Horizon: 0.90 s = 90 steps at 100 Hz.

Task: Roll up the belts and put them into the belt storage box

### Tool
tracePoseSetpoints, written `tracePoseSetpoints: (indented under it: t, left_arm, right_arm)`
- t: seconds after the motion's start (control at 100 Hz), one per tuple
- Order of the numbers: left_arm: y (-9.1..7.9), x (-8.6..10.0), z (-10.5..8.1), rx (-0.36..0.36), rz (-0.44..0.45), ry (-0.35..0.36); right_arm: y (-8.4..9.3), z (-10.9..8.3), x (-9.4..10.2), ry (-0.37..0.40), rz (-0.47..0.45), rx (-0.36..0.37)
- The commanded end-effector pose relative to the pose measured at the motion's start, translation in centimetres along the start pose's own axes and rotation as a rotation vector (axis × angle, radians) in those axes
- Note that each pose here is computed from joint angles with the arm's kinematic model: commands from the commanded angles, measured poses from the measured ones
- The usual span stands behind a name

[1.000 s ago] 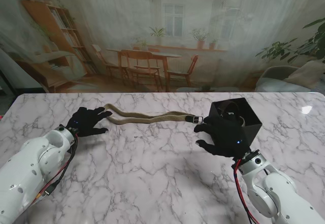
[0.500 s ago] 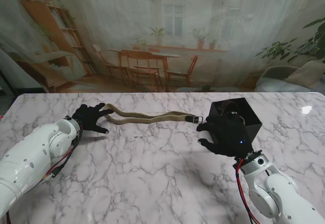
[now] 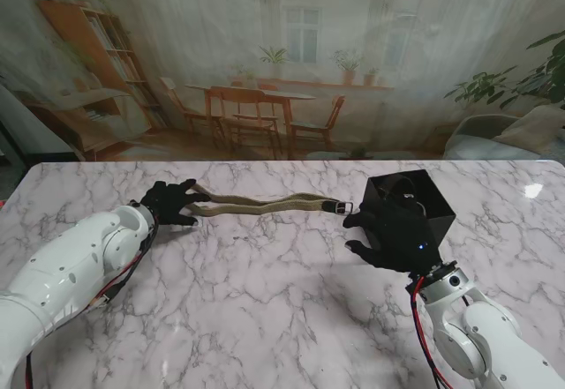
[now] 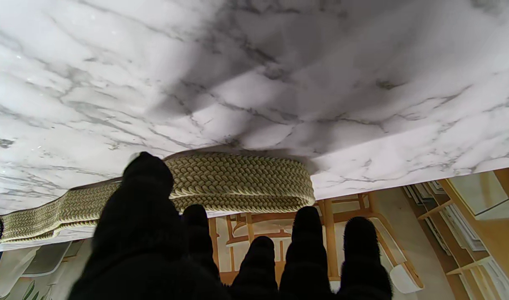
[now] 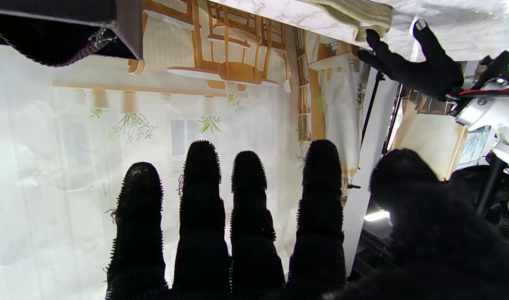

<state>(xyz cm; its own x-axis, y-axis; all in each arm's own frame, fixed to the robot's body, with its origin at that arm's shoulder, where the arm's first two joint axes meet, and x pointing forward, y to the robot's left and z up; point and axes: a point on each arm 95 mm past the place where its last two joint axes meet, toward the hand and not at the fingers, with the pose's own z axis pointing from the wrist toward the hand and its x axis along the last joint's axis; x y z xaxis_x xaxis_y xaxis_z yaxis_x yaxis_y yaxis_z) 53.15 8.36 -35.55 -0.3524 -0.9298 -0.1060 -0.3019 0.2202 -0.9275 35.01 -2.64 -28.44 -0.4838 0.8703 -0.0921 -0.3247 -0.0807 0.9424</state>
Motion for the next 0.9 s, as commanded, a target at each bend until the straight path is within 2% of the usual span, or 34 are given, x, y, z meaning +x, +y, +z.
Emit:
tracePoseSetpoints:
  t: [0.0,0.56,0.89]
  left_arm:
    - [0.04,0.39,0.39,-0.008,-0.009,-0.002]
    - [0.2,0.62,0.72,0.002,-0.016,-0.017]
    - [0.15,0.48,1.31,-0.039,-0.003,-0.029]
  right_arm:
    - [-0.16,-0.2,0.07,-0.003,0.003,0.003]
    - [-0.16,-0.24,0.04,-0.002,0.003,-0.001]
    - [-0.25,-0.17,0.02,-0.001,0.004,-0.002]
